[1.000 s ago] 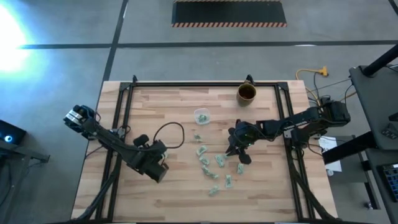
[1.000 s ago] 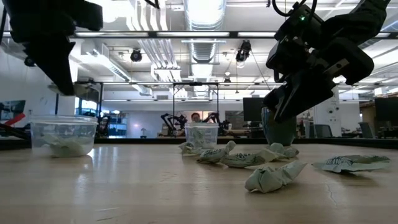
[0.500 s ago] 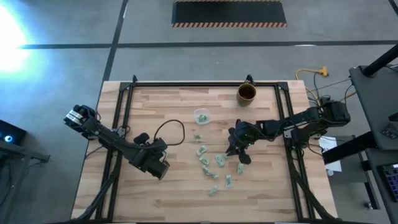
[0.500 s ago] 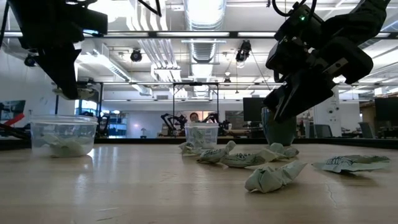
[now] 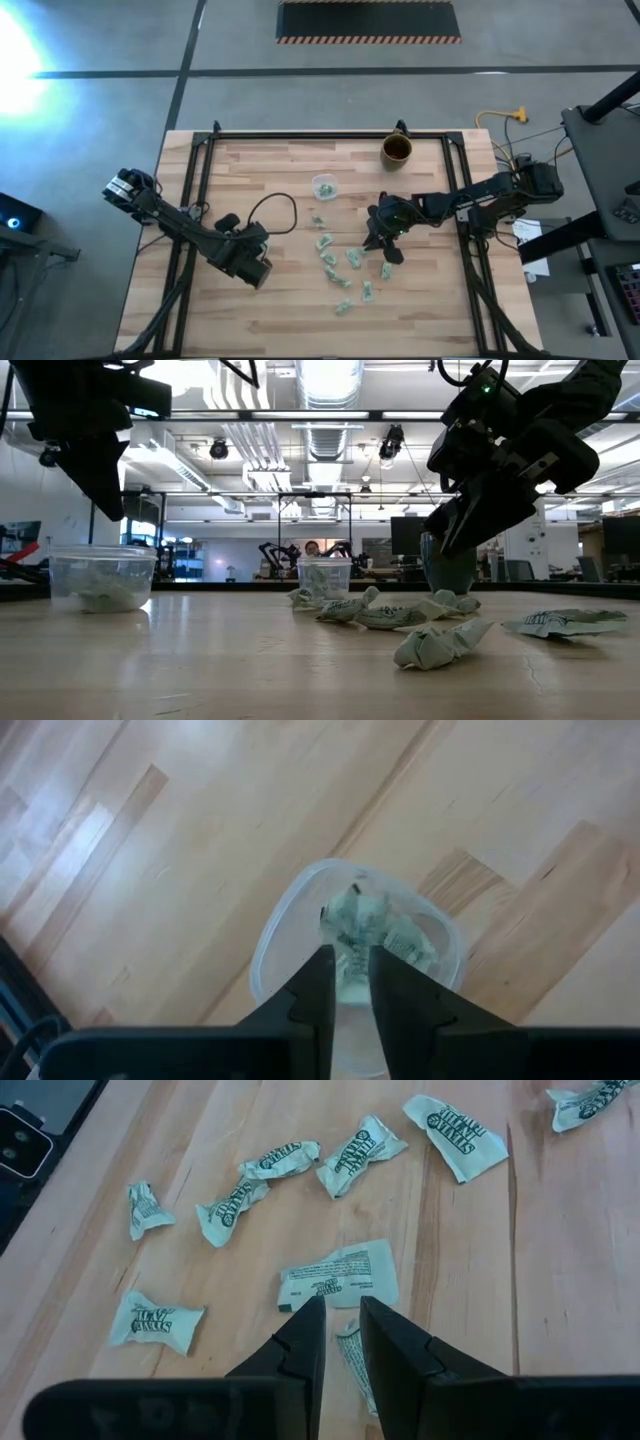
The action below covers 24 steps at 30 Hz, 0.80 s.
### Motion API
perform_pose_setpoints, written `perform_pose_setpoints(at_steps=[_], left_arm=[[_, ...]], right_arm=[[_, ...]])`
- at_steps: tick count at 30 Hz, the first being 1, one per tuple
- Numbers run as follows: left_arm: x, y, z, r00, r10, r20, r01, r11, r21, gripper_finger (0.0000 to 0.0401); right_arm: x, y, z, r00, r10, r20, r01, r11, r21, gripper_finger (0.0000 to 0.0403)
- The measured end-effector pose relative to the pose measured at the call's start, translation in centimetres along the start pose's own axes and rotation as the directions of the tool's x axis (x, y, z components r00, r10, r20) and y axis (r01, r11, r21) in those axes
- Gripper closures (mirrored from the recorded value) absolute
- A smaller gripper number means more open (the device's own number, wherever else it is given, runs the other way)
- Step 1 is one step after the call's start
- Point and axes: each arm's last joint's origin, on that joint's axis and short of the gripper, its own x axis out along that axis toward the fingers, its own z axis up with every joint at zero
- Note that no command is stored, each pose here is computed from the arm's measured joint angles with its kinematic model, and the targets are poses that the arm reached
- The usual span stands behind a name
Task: Pick and place Stevia / Truvia into bins
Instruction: Put the stevia packet into the top transparent container
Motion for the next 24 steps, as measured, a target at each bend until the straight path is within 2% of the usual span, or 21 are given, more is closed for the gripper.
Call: perform_pose_setpoints(at_steps=[5,11,17,24], left_arm=[[-0.2,0.0,0.0,1.0,-0.014,-0.021,0.014,1.0,-0.004,0.032],[-2.3,-0.1,1.1,0.994,-0.109,-0.031,0.109,0.994,-0.012,0.0314],[-5.2,0.7,2.6,0.977,-0.205,0.066,0.205,0.979,-0.001,0.0314],[-7.0,2.3,3.3,0.954,-0.208,0.214,0.221,0.974,-0.039,0.0314]], right_arm=[[0.0,0.0,0.0,1.0,0.001,0.0,-0.001,1.0,0.0,0.0344],[0.0,0.2,0.0,0.999,0.053,-0.005,-0.054,0.996,-0.068,0.0344],[0.1,0.3,0.0,0.998,0.056,-0.007,-0.056,0.981,-0.186,0.0344],[0.1,0.2,0.1,1.0,-0.001,0.001,0.001,0.964,-0.264,0.0329]])
